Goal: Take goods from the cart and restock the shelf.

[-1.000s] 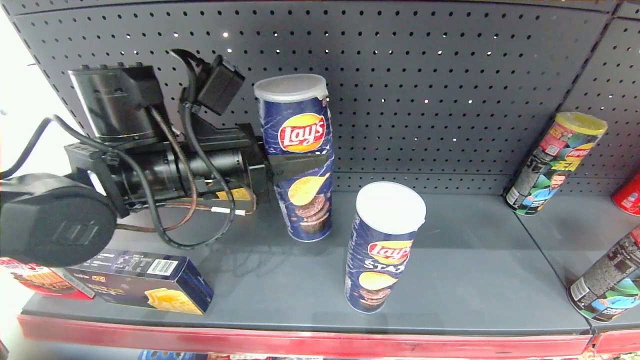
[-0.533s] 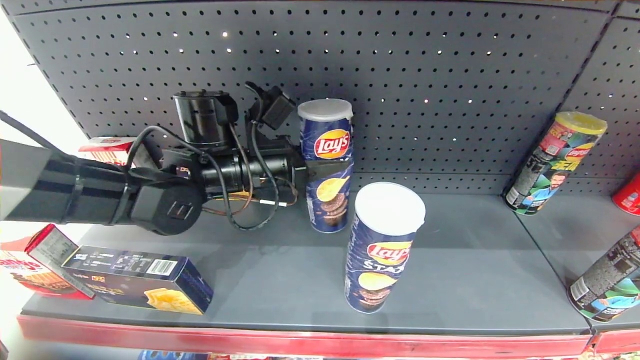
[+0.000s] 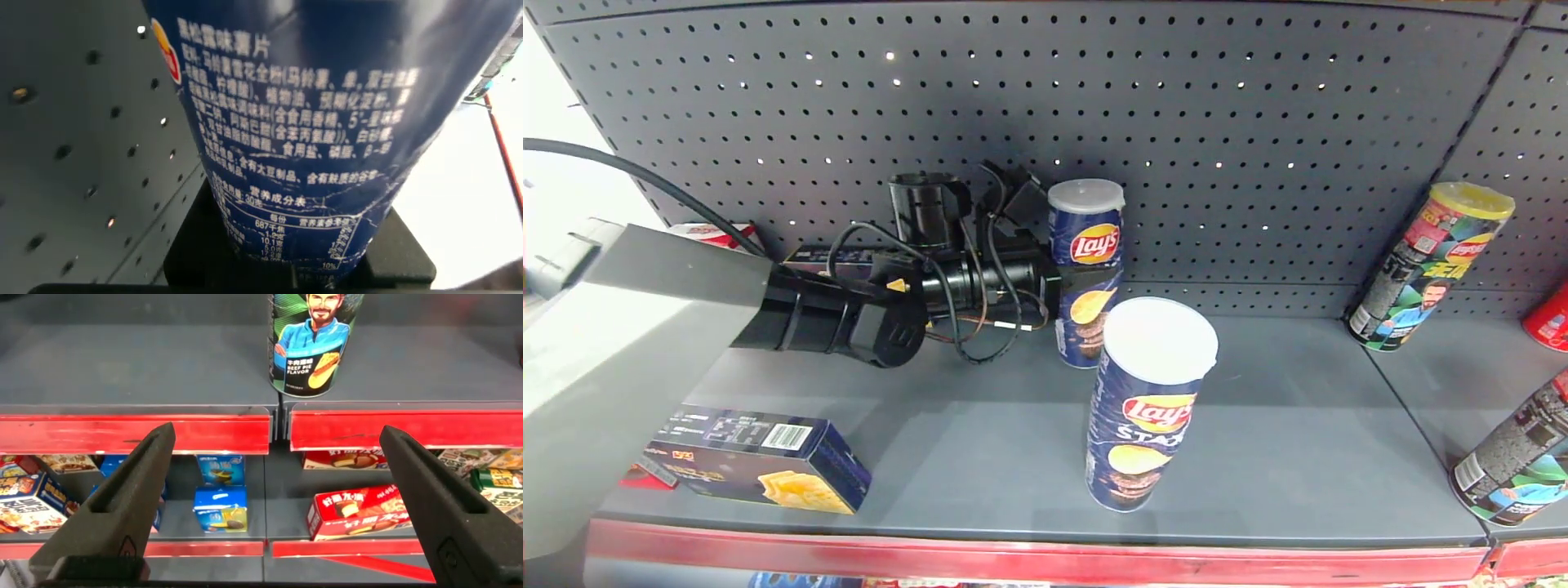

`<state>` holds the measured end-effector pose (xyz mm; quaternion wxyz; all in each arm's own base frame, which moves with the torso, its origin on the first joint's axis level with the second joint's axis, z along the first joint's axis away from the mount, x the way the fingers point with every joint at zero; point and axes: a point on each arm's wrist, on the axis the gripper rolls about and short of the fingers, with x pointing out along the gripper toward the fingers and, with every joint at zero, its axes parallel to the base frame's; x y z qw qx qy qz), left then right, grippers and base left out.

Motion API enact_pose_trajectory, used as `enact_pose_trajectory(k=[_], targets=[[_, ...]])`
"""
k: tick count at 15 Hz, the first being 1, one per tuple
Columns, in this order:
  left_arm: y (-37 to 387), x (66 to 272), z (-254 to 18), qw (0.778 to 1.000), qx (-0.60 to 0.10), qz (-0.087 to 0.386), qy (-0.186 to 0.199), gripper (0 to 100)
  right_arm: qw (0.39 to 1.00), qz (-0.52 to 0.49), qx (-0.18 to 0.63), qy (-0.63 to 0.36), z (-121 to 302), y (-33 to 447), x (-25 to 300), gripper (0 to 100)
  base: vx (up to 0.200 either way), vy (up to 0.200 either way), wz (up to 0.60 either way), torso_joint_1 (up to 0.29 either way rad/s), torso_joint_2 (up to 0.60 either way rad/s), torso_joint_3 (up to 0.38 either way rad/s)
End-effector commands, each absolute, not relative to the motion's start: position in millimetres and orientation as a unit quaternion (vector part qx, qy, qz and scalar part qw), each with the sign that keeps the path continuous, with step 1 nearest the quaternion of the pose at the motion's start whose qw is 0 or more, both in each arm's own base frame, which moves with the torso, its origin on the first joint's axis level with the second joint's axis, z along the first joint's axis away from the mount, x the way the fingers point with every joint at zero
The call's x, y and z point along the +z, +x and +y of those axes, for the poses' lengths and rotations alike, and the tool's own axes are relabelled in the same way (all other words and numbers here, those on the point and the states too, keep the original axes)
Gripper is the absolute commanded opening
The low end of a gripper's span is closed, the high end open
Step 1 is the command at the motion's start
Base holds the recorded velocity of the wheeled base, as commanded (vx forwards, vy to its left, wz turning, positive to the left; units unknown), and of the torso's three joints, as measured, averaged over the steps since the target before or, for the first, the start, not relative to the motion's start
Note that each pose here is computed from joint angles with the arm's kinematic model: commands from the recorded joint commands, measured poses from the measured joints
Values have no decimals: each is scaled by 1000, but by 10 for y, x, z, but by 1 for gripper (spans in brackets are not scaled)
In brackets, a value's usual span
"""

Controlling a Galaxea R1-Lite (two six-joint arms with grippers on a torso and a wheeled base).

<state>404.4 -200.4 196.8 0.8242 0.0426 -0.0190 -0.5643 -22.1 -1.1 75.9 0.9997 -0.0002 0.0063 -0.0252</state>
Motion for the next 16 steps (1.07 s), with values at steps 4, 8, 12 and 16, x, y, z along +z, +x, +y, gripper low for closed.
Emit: enact_pose_trajectory(k=[4, 8, 12, 16], targets=[[4134, 1818, -2059, 822, -566, -17, 56, 0, 1000, 8, -25, 0, -11, -219, 759, 100, 0, 0, 0, 0, 0, 0], [4128, 1851, -2056, 823, -565, -21, 57, 100, 1000, 8, -25, 1, -11, -219, 759, 100, 0, 0, 0, 0, 0, 0], [3942, 2104, -1912, 826, -560, -33, 59, 100, 1000, 8, -25, 0, -11, -219, 759, 100, 0, 0, 0, 0, 0, 0], [3643, 2264, -1644, 837, -543, 10, 61, 100, 1000, 8, -25, 0, -11, -219, 759, 100, 0, 0, 0, 0, 0, 0]])
